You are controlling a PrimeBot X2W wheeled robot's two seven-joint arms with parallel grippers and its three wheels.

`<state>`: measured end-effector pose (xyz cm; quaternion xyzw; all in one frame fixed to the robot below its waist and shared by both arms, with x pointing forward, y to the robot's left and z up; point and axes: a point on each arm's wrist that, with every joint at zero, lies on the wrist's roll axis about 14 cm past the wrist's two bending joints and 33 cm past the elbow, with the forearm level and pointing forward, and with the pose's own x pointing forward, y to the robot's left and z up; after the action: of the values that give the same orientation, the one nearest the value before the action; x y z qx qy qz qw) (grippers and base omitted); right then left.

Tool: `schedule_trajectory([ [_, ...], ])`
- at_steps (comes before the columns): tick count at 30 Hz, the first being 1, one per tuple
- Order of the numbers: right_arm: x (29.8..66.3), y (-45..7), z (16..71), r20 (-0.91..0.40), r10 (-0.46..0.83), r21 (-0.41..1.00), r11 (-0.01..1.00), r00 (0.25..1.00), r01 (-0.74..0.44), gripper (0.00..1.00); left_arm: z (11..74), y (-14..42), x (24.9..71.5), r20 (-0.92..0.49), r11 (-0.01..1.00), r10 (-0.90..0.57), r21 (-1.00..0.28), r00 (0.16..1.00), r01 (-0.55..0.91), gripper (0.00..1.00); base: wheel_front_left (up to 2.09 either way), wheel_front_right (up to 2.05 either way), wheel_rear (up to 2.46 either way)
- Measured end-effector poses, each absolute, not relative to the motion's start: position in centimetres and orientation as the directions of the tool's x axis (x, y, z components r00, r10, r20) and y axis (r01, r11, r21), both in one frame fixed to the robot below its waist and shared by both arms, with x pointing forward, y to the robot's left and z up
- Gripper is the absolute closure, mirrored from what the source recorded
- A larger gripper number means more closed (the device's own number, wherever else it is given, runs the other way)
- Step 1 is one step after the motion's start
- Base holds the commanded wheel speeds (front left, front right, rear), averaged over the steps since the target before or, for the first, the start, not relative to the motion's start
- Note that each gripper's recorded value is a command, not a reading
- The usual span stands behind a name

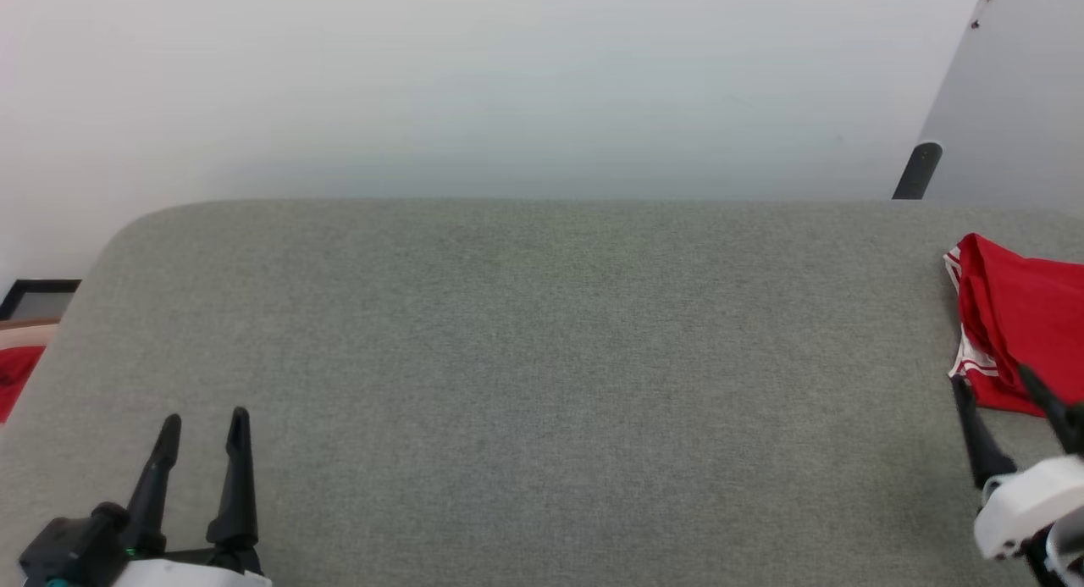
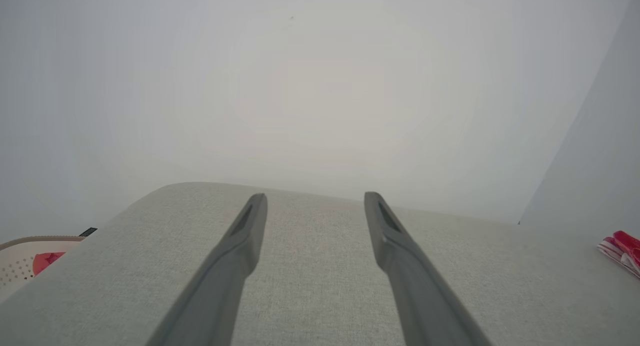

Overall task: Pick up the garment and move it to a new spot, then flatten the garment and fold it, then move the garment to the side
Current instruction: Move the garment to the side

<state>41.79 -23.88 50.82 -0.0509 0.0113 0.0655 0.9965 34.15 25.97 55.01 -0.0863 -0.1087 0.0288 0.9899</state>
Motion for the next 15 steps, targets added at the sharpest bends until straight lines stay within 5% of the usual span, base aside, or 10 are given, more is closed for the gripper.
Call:
schedule_trajectory([
  [15, 37.7, -21.6, 49.0, -0.047, 0.098, -0.015, 0.995, 0.994, -0.099, 0.00, 55.7, 26.8, 33.1, 0.234, 0.984, 0.103, -0.164, 0.967, -0.065, 0.00, 0.00, 0.00, 0.00],
])
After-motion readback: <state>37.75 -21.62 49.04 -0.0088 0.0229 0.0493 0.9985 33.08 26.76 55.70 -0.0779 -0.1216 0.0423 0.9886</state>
